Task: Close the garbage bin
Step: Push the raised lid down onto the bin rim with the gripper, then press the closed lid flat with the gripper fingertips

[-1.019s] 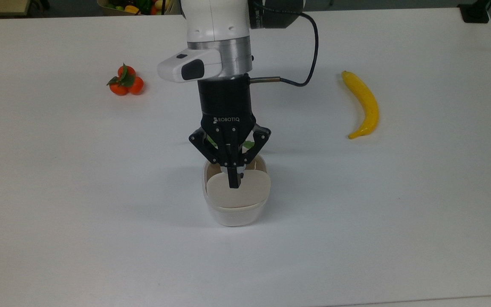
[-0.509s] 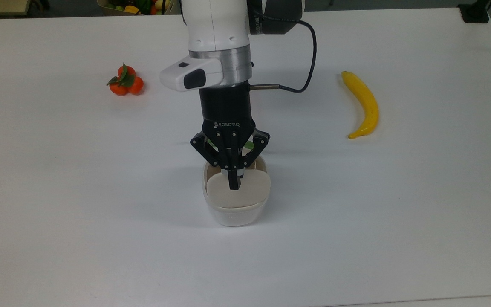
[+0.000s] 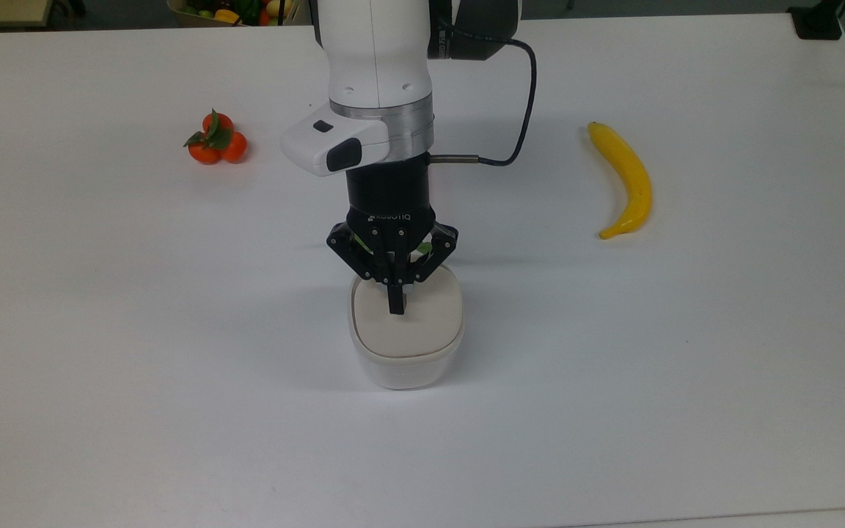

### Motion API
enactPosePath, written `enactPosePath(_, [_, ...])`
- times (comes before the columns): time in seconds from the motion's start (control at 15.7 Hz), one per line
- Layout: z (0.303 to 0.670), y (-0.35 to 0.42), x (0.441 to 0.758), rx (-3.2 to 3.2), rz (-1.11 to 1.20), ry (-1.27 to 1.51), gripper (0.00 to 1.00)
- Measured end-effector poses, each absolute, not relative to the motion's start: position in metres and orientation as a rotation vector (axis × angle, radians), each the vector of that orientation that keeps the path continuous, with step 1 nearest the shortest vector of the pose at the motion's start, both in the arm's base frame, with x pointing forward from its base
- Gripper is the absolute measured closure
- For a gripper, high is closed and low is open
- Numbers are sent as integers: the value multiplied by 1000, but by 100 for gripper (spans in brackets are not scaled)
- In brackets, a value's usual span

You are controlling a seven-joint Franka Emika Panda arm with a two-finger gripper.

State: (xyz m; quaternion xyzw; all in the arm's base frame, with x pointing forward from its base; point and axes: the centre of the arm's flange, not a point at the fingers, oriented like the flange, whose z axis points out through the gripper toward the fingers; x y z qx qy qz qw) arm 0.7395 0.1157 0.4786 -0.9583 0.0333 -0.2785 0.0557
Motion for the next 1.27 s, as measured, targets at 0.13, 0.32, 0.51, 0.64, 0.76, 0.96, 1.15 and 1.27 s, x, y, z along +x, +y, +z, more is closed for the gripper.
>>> enactPosePath(0.13, [477, 114, 736, -2938, -784, 75, 99])
enactPosePath(0.32, [475, 113, 733, -2966, -717, 48, 99])
enactPosePath(0.51, [472, 113, 731, -2977, -691, 37, 99])
enactPosePath(0.64, [467, 113, 730, -2991, -654, 18, 99])
enactPosePath(0.76, [464, 114, 728, -2998, -632, 13, 99])
enactPosePath(0.96, [462, 116, 727, -3002, -615, -3, 99])
enactPosePath(1.15, [457, 119, 724, -3019, -556, -48, 99])
enactPosePath(1.27, [456, 121, 723, -3023, -540, -64, 99])
